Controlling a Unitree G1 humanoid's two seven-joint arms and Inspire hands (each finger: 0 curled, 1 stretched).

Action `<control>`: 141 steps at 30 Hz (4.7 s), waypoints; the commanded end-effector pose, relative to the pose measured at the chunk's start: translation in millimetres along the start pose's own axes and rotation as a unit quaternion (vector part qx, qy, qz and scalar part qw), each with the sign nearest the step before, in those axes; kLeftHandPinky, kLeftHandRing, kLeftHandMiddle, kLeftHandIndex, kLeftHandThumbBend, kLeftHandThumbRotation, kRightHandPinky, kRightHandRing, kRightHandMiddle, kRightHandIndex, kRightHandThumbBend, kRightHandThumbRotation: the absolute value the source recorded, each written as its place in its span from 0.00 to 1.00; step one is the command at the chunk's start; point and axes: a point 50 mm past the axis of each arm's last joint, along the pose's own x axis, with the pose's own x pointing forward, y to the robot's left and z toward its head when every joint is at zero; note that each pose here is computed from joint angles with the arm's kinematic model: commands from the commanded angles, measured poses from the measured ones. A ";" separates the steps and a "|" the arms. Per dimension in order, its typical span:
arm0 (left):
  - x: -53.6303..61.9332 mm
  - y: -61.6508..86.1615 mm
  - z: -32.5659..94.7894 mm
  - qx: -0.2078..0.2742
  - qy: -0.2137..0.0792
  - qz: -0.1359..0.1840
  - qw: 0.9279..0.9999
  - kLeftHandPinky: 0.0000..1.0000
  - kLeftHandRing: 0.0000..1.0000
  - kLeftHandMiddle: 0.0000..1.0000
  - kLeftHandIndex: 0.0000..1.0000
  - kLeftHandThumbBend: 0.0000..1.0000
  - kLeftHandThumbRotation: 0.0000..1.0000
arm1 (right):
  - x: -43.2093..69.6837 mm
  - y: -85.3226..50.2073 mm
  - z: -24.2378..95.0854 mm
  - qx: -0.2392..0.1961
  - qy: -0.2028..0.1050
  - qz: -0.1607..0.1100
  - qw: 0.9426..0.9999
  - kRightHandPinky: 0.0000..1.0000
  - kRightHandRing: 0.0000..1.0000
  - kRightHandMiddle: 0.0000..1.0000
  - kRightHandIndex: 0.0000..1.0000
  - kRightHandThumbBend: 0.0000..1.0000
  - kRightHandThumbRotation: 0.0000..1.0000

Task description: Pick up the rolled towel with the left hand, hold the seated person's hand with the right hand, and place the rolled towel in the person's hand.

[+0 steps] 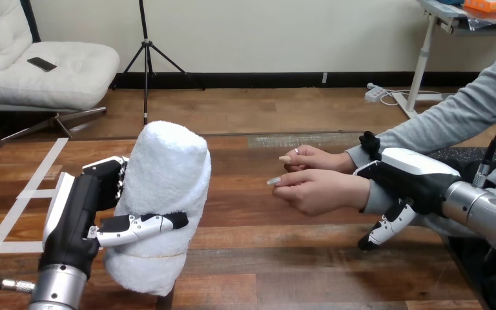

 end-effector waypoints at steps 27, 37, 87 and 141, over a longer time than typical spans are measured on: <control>9.9 11.7 24.5 -0.001 -0.066 0.031 0.997 0.28 0.33 0.37 0.41 0.60 0.00 | 6.0 -27.8 17.9 0.002 -0.049 -0.058 0.997 0.39 0.42 0.46 0.47 0.78 0.00; 9.5 11.0 24.5 0.000 -0.065 0.031 0.997 0.28 0.33 0.37 0.41 0.59 0.00 | 5.0 -27.7 17.9 0.009 -0.056 -0.059 0.997 0.35 0.38 0.43 0.44 0.67 0.00; 7.5 10.2 24.3 0.002 -0.068 0.030 0.997 0.28 0.33 0.37 0.41 0.59 0.00 | 3.8 -22.4 18.5 0.003 -0.066 -0.065 0.996 0.19 0.23 0.30 0.30 0.37 0.07; 37.2 -32.0 18.8 -0.094 -0.105 0.004 0.990 0.26 0.31 0.37 0.41 0.58 0.00 | 3.5 -25.7 20.7 0.023 -0.078 -0.078 0.994 0.17 0.21 0.28 0.30 0.38 0.10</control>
